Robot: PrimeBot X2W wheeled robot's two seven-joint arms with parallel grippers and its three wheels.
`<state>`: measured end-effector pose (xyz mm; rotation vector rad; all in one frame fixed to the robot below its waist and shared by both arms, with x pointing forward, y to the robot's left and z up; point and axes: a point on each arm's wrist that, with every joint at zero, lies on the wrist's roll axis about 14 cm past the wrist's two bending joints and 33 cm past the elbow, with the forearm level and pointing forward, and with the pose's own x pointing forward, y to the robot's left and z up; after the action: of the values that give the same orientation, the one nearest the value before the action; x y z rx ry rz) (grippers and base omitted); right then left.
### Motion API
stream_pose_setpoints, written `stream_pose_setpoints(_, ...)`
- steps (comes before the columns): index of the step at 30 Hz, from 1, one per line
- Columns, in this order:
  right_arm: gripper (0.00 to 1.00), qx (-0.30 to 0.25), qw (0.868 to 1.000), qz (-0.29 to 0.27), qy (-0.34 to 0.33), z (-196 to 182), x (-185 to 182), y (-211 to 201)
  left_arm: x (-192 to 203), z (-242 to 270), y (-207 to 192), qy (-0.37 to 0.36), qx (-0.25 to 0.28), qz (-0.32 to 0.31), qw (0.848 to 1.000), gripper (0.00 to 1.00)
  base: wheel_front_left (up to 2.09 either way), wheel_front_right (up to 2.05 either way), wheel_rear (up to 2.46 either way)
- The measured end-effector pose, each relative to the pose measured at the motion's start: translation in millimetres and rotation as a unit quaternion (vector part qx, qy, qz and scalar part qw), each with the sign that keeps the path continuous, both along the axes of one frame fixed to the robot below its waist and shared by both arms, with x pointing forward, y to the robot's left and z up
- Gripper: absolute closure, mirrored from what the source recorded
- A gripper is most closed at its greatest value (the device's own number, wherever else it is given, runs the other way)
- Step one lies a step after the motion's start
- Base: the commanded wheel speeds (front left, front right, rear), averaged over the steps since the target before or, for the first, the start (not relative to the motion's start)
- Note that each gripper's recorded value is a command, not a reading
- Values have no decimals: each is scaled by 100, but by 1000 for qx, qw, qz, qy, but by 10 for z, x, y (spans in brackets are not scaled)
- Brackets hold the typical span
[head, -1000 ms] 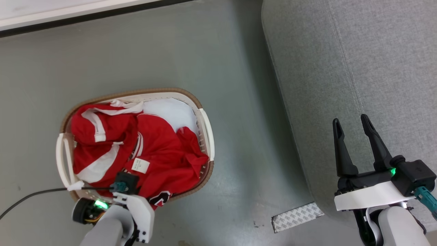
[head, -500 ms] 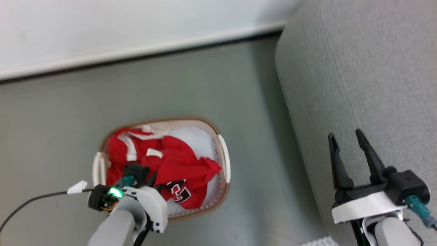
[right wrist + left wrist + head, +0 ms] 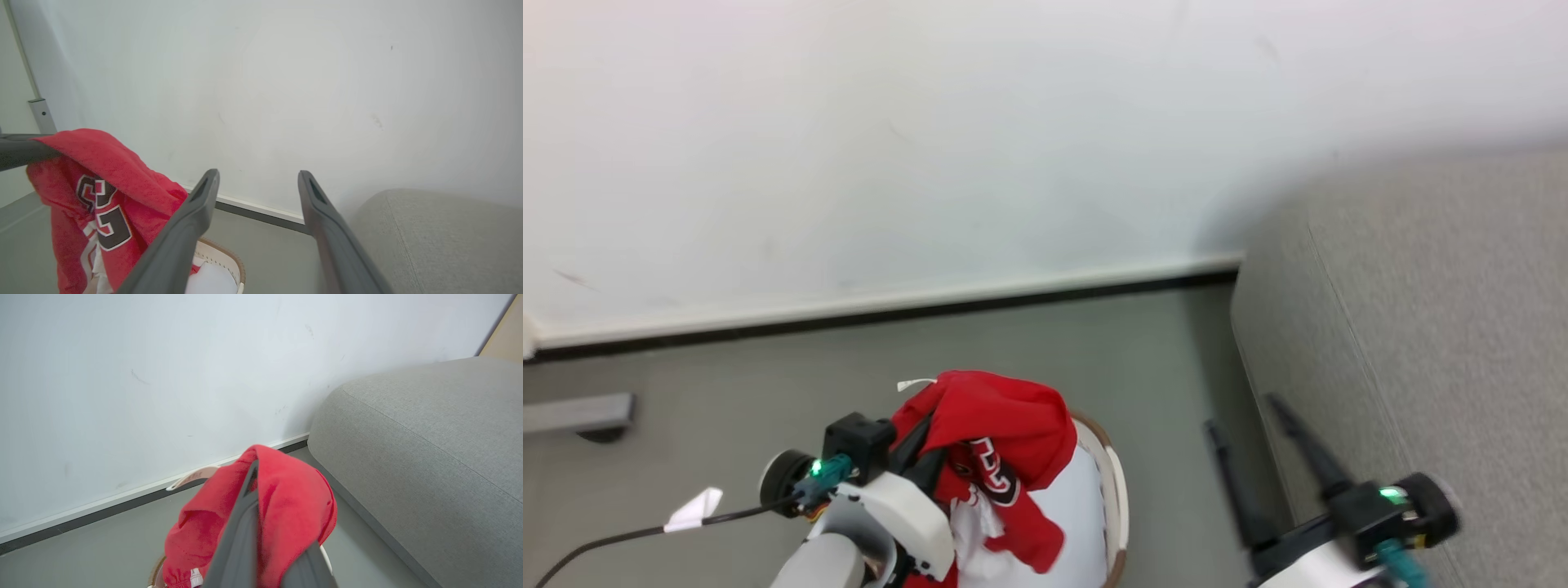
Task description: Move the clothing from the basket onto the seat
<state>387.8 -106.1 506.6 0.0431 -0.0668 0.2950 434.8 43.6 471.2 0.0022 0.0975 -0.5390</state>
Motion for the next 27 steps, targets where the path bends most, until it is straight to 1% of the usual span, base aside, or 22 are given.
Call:
stream_pose_setpoints(1,0,-5,1000,20,-8,48,-36,127,-25,118,0,-13,-3,-1,1000,100,0,0,0)
stream_pose_setpoints(2,0,-5,1000,20,-8,48,-36,127,-25,118,0,-13,-3,-1,1000,100,0,0,0)
stream_pose_setpoints(3,0,-18,998,62,-22,120,-123,380,-86,315,16,-33,-4,0,999,100,0,0,0)
stream_pose_setpoints(6,0,-43,991,117,-42,198,-221,672,-181,555,22,-54,-5,-4,999,100,0,0,0)
stream_pose_setpoints(10,0,-73,981,166,-64,287,-258,897,-289,719,2,-65,4,-18,998,100,0,0,0)
stream_pose_setpoints(17,0,-111,969,209,-75,294,-258,1062,-456,848,-129,-68,11,-51,996,100,0,0,0)
stream_pose_setpoints(20,0,-122,965,222,-69,232,-278,1124,-555,885,-236,-68,3,-70,995,100,0,0,0)
stream_pose_setpoints(27,0,-120,964,234,-41,72,-311,1235,-773,1018,-518,-75,-22,-116,990,100,0,0,0)
